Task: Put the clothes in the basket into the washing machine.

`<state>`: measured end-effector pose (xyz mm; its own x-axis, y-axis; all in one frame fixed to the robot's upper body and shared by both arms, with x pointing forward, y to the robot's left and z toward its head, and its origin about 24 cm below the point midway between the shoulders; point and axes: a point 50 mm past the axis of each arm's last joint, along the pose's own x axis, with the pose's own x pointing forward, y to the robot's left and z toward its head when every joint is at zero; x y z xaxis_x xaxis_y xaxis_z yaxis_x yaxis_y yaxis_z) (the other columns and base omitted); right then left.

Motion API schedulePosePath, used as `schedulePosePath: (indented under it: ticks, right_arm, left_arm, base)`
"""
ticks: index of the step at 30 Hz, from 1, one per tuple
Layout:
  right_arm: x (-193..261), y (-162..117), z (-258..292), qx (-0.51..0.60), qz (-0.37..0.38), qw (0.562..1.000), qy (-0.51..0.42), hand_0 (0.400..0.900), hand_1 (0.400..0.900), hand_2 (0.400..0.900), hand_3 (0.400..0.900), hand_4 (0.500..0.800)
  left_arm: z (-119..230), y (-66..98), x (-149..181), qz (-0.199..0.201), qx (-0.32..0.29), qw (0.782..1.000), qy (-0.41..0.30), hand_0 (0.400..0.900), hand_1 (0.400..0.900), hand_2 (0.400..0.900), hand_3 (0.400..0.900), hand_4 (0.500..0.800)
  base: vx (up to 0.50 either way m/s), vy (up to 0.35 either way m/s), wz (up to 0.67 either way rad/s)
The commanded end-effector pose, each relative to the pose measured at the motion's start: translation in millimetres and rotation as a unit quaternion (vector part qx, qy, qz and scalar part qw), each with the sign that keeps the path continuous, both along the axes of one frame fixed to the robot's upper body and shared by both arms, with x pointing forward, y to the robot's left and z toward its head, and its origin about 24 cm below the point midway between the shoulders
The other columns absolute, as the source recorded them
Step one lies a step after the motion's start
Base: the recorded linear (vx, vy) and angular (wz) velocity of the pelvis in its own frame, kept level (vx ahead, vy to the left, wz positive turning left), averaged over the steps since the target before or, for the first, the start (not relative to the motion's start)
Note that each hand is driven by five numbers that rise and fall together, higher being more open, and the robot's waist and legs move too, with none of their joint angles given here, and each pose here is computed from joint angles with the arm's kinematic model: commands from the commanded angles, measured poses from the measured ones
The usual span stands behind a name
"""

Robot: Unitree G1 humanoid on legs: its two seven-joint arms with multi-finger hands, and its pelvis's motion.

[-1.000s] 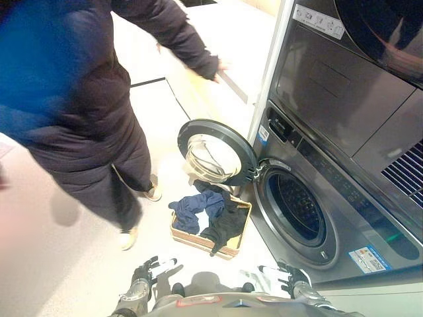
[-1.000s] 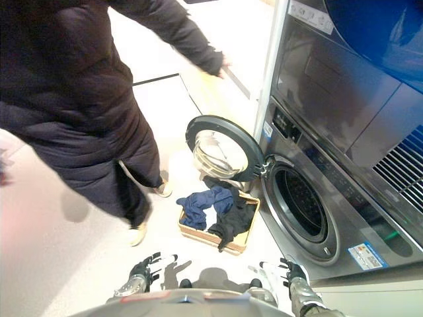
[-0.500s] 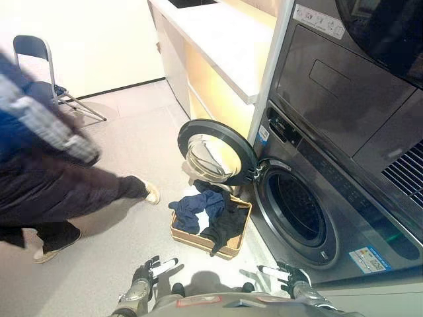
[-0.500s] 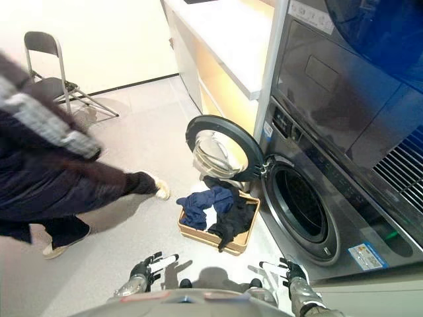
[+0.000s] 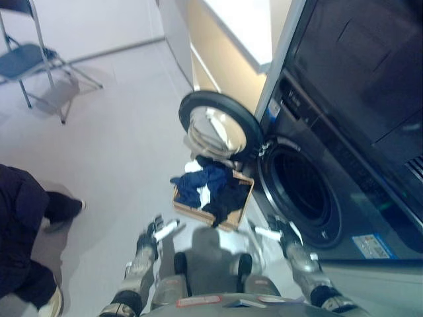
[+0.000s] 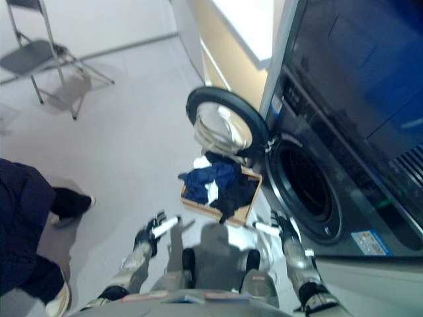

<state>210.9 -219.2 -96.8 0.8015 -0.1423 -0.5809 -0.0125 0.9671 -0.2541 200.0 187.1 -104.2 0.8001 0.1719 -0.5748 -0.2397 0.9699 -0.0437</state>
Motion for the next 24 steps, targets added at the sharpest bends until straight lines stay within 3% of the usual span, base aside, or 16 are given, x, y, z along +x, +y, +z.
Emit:
schedulePosePath:
  ticks: [1, 6, 9, 11, 12, 15, 16, 17, 18, 20, 24]
  right_arm:
    - [73.0, 22.1, 68.8, -0.031, 0.085, 0.981, -0.172, 0.9, 0.9, 0.9, 0.9, 0.8]
    - [122.5, 35.1, 133.4, -0.134, 0.172, 0.938, -0.27, 0.9, 0.9, 0.9, 0.9, 0.8]
    - [149.3, 28.9, 176.3, -0.209, 0.174, 0.908, -0.318, 0.9, 0.9, 0.9, 0.9, 0.8]
    - [171.0, 4.3, 218.8, -0.281, 0.139, 0.886, -0.341, 0.9, 0.9, 0.9, 0.9, 0.8]
    - [171.2, 4.4, 219.1, -0.281, 0.14, 0.886, -0.341, 0.9, 0.9, 0.9, 0.9, 0.8]
    - [180.1, -20.7, 251.4, -0.348, 0.105, 0.863, -0.351, 0.9, 0.9, 0.9, 0.9, 0.8]
    - [181.8, -23.9, 253.8, -0.36, 0.1, 0.861, -0.345, 0.9, 0.9, 0.9, 0.9, 0.8]
    - [183.2, -45.5, 267.6, -0.402, 0.069, 0.852, -0.327, 0.9, 0.9, 0.9, 0.9, 0.8]
    - [184.1, -45.1, 270.1, -0.403, 0.07, 0.851, -0.33, 0.9, 0.9, 0.9, 0.9, 0.8]
    - [182.0, -72.4, 291.1, -0.445, 0.016, 0.839, -0.314, 0.9, 0.9, 0.9, 0.9, 0.8]
    - [179.1, -89.2, 307.2, -0.471, -0.023, 0.828, -0.303, 0.9, 0.9, 0.9, 0.9, 0.8]
  left_arm:
    - [57.4, 13.4, 52.6, 0.014, 0.02, 0.986, -0.162, 0.9, 0.9, 0.9, 0.9, 0.8]
    - [126.6, -3.5, 90.5, -0.018, 0.03, 0.95, -0.311, 0.9, 0.9, 0.9, 0.9, 0.8]
    - [169.7, -13.9, 102.6, -0.029, 0.032, 0.918, -0.395, 0.9, 0.9, 0.9, 0.9, 0.8]
    - [203.0, -23.5, 104.6, -0.039, 0.03, 0.885, -0.462, 0.9, 0.9, 0.9, 0.9, 0.8]
    - [203.2, -23.5, 104.6, -0.039, 0.03, 0.885, -0.463, 0.9, 0.9, 0.9, 0.9, 0.8]
    - [239.0, -27.3, 106.3, -0.039, 0.036, 0.846, -0.53, 0.9, 0.9, 0.9, 0.9, 0.8]
    - [242.9, -28.1, 108.2, -0.035, 0.033, 0.843, -0.536, 0.9, 0.9, 0.9, 0.9, 0.8]
    - [261.7, -31.6, 107.1, -0.037, 0.034, 0.821, -0.568, 0.9, 0.9, 0.9, 0.9, 0.8]
    - [263.0, -31.9, 107.4, -0.036, 0.033, 0.82, -0.57, 0.9, 0.9, 0.9, 0.9, 0.8]
    - [282.9, -37.4, 102.1, -0.038, 0.025, 0.793, -0.608, 0.9, 0.9, 0.9, 0.9, 0.8]
    - [296.3, -43.4, 95.1, -0.043, 0.007, 0.774, -0.632, 0.9, 0.9, 0.9, 0.9, 0.8]
  base:
    - [-0.192, -0.046, 0.25]
    - [-0.221, -0.056, 0.37]
    - [-0.238, -0.061, 0.37]
    - [-0.227, -0.023, 0.33]
    - [-0.17, -0.003, 0.27]
    - [-0.127, -0.002, 0.24]
    - [-0.025, -0.017, 0.29]
    - [0.025, -0.017, 0.21]
    - [0.013, -0.004, 0.26]
    - [-0.069, 0.015, 0.2]
    - [-0.024, 0.012, 0.09]
